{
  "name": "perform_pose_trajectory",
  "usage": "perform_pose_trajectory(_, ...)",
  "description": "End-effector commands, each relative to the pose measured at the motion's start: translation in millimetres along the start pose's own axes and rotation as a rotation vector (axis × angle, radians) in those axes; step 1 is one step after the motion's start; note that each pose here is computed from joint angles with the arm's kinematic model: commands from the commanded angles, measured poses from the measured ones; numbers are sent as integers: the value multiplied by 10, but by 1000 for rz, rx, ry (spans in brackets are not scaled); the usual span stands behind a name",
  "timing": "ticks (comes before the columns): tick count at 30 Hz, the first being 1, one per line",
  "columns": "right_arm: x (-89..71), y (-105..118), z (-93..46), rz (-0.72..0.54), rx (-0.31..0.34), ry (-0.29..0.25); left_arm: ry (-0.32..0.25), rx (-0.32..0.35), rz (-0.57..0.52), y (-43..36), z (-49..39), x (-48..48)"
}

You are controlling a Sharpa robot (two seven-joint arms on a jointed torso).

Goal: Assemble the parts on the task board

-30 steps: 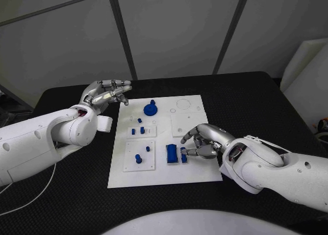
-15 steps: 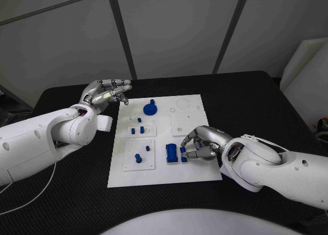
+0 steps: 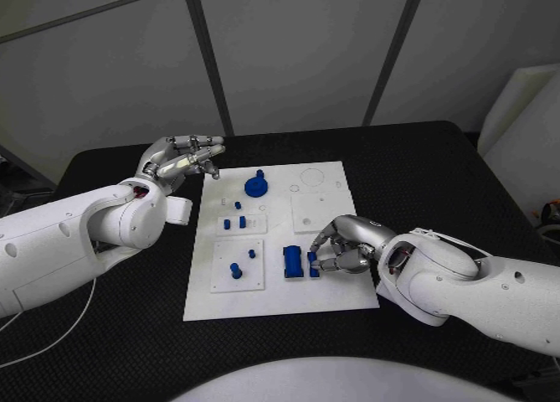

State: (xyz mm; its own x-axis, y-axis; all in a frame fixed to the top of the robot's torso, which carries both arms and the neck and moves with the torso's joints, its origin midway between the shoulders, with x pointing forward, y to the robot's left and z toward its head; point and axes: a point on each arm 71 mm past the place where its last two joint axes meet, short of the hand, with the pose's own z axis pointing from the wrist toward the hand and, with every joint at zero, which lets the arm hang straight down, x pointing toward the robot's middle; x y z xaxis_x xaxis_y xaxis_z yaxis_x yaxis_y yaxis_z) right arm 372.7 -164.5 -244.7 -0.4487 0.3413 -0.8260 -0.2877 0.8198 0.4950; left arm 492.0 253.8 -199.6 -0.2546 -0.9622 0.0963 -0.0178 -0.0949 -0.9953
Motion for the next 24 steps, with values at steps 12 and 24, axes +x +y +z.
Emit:
perform_pose_trajectory(12,-85,46,-2,13,-81,-147,6,4,-4,-4,-1,5)
perform_pose_trajectory(24,-117,-67,-13,116,-80,-139,6,7,-4,0,-3,3)
